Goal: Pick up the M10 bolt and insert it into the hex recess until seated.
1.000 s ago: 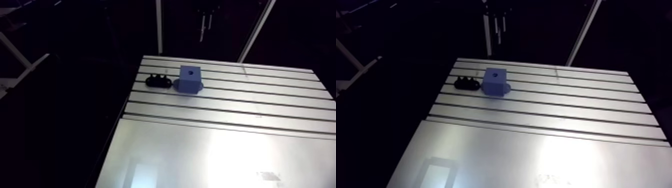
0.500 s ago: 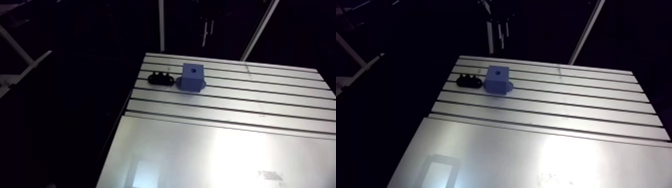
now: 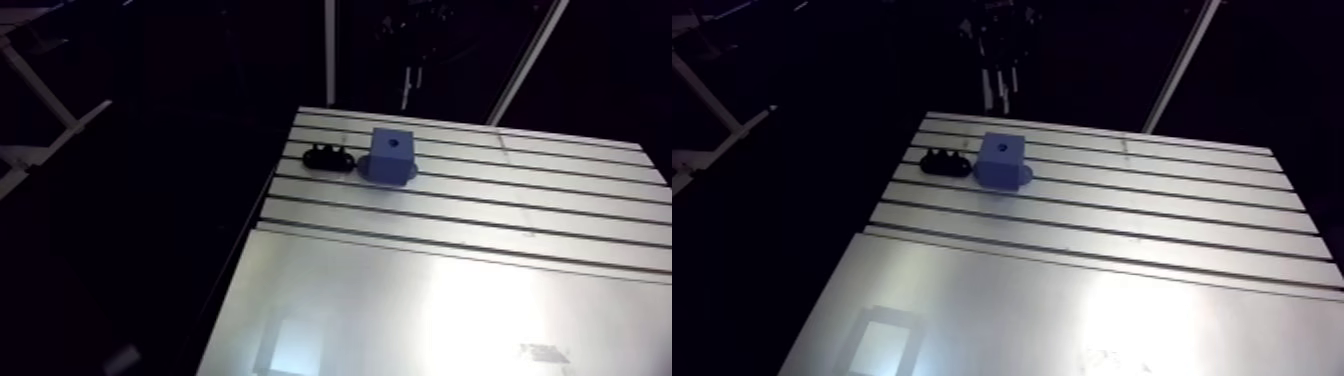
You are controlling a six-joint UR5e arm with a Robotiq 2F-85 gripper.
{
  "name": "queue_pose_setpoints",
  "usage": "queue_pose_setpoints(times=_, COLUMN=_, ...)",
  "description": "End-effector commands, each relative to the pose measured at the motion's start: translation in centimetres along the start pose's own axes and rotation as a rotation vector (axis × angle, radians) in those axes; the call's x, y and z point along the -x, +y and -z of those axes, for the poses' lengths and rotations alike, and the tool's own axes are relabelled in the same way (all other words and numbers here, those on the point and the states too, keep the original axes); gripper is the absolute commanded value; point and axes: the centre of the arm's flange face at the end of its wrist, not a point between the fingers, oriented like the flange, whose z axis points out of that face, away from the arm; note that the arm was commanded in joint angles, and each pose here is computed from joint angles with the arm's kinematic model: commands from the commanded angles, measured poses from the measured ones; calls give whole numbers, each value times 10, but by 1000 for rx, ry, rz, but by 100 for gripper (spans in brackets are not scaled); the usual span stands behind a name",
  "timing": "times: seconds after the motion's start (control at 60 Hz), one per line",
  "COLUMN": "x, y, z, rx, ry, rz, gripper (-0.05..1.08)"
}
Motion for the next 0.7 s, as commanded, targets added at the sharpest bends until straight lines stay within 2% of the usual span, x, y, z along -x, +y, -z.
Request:
queue_pose_setpoints(times=0.017, x=-3, y=-1, z=-7, rx=13, ry=25, rz=-1, gripper=102)
queue_pose_setpoints(times=0.35, x=0, y=-4, z=-20, rx=3, ry=6, rz=6, gripper=102)
queue_pose_setpoints(times=0.7, x=0, y=-2, z=-26, rx=2, ry=5, rz=8, gripper=102)
